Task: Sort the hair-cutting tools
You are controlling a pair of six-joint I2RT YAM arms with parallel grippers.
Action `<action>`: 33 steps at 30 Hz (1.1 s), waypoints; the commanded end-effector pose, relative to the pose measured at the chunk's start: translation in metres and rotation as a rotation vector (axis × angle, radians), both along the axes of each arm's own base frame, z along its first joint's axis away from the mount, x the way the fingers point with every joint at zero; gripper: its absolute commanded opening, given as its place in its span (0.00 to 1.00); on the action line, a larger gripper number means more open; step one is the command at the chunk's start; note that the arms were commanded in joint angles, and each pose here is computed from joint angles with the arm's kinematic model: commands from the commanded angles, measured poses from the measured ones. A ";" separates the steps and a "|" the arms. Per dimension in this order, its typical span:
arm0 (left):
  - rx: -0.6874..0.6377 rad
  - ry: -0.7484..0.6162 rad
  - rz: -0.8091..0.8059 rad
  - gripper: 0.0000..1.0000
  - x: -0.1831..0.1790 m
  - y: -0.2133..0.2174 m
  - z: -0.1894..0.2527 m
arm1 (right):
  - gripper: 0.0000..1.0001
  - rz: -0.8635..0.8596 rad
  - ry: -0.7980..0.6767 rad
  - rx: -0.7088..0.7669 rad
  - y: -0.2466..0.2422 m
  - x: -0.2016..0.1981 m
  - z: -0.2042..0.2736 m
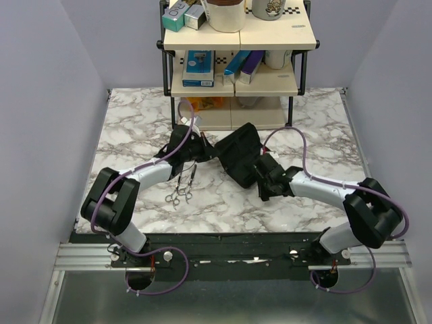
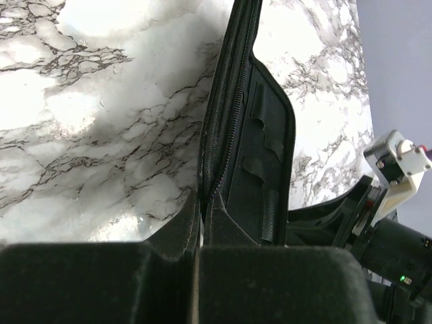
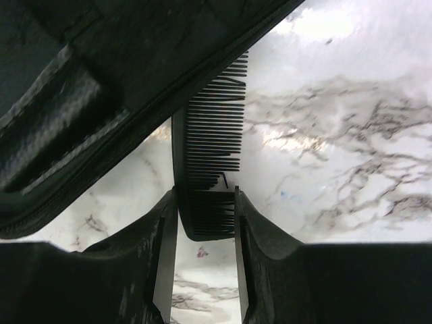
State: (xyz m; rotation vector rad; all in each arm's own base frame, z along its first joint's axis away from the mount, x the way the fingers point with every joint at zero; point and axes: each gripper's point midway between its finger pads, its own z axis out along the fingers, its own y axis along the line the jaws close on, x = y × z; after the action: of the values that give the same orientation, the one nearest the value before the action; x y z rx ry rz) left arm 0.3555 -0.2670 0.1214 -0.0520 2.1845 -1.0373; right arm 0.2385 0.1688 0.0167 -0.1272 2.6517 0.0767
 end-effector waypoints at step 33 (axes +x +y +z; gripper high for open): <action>0.007 -0.043 -0.027 0.14 -0.032 0.014 0.001 | 0.65 0.021 0.073 -0.006 0.021 -0.165 0.028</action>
State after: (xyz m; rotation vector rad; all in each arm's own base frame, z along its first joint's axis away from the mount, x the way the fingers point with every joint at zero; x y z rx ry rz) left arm 0.3125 -0.2489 0.1077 -0.0195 2.2055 -1.0399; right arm 0.0650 0.1898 0.0401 -0.2404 2.7731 0.0993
